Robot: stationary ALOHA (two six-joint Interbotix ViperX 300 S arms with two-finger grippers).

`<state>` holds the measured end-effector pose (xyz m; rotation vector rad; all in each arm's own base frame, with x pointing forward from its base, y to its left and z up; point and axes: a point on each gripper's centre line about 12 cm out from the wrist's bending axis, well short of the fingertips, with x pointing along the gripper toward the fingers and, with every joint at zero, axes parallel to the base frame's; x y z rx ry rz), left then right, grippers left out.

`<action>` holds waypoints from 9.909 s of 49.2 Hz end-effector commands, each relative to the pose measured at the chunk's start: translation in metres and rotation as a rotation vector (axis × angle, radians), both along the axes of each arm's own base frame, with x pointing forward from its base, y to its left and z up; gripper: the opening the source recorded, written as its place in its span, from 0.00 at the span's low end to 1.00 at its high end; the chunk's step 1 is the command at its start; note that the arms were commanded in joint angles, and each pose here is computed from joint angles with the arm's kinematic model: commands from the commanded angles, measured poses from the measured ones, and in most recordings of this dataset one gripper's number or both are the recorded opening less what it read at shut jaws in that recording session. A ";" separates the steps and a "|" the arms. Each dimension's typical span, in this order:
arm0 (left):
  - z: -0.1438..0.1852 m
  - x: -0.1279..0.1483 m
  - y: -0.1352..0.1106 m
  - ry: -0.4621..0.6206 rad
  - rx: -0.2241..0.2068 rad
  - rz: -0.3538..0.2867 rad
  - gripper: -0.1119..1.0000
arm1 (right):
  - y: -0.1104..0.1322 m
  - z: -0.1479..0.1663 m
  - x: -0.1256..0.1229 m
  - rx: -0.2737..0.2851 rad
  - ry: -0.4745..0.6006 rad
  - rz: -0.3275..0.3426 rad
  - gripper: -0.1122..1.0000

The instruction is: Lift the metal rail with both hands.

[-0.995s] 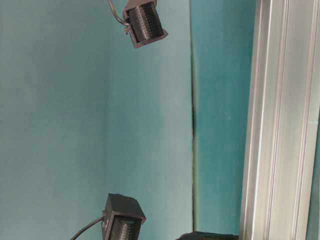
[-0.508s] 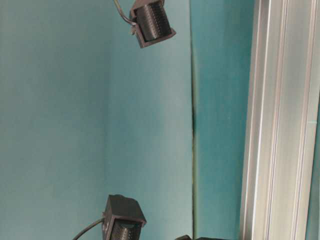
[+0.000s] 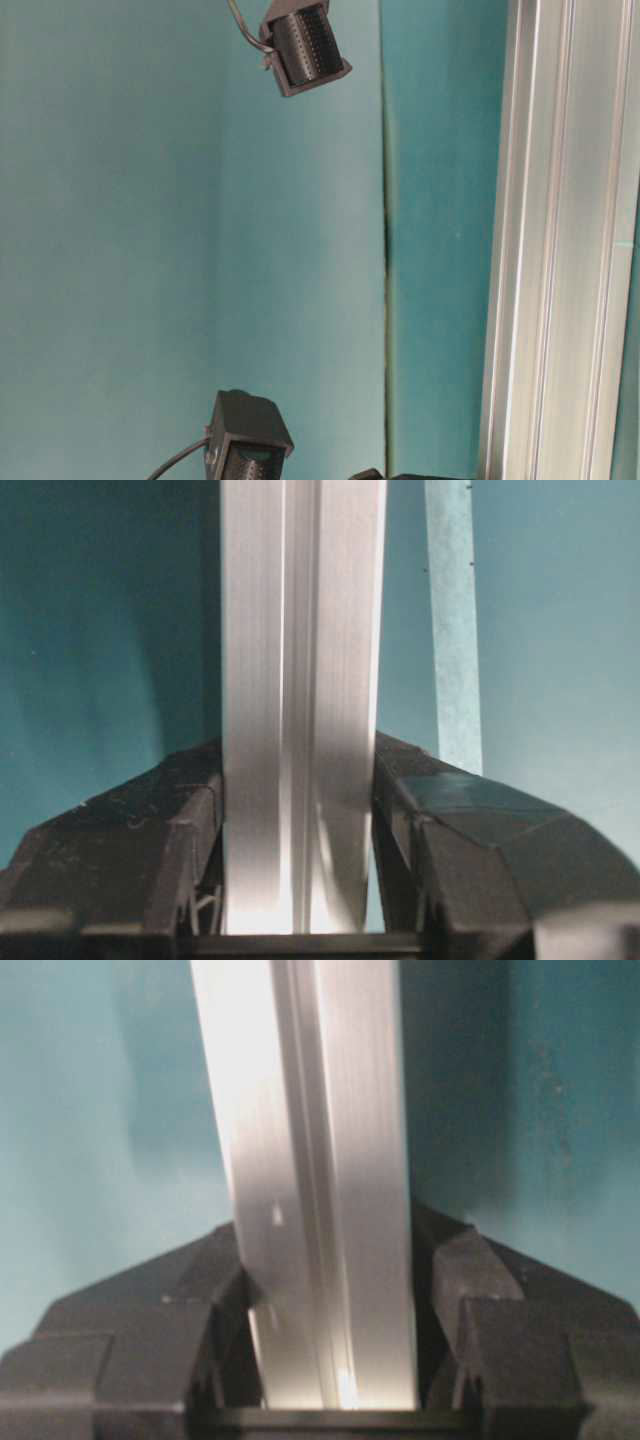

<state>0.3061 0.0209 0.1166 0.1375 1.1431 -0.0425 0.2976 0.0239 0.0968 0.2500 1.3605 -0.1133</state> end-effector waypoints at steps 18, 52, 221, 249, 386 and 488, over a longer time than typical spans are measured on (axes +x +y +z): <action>0.045 -0.001 -0.001 -0.011 -0.005 0.017 0.38 | -0.006 0.049 0.004 0.020 -0.029 -0.024 0.45; 0.199 -0.009 -0.012 0.019 -0.018 0.034 0.38 | -0.029 0.221 -0.011 -0.015 -0.059 -0.026 0.45; 0.052 0.007 -0.022 0.158 -0.049 0.079 0.37 | -0.025 0.050 -0.005 -0.079 0.031 0.085 0.45; 0.022 0.001 -0.028 0.202 -0.047 0.065 0.37 | -0.024 0.026 -0.008 -0.076 -0.022 0.080 0.45; 0.003 0.002 -0.027 0.059 -0.080 0.107 0.91 | -0.012 -0.003 -0.002 -0.067 0.013 0.104 0.99; 0.207 -0.104 -0.012 -0.920 -0.125 0.112 0.92 | -0.037 0.232 -0.095 -0.161 -1.104 -0.028 0.99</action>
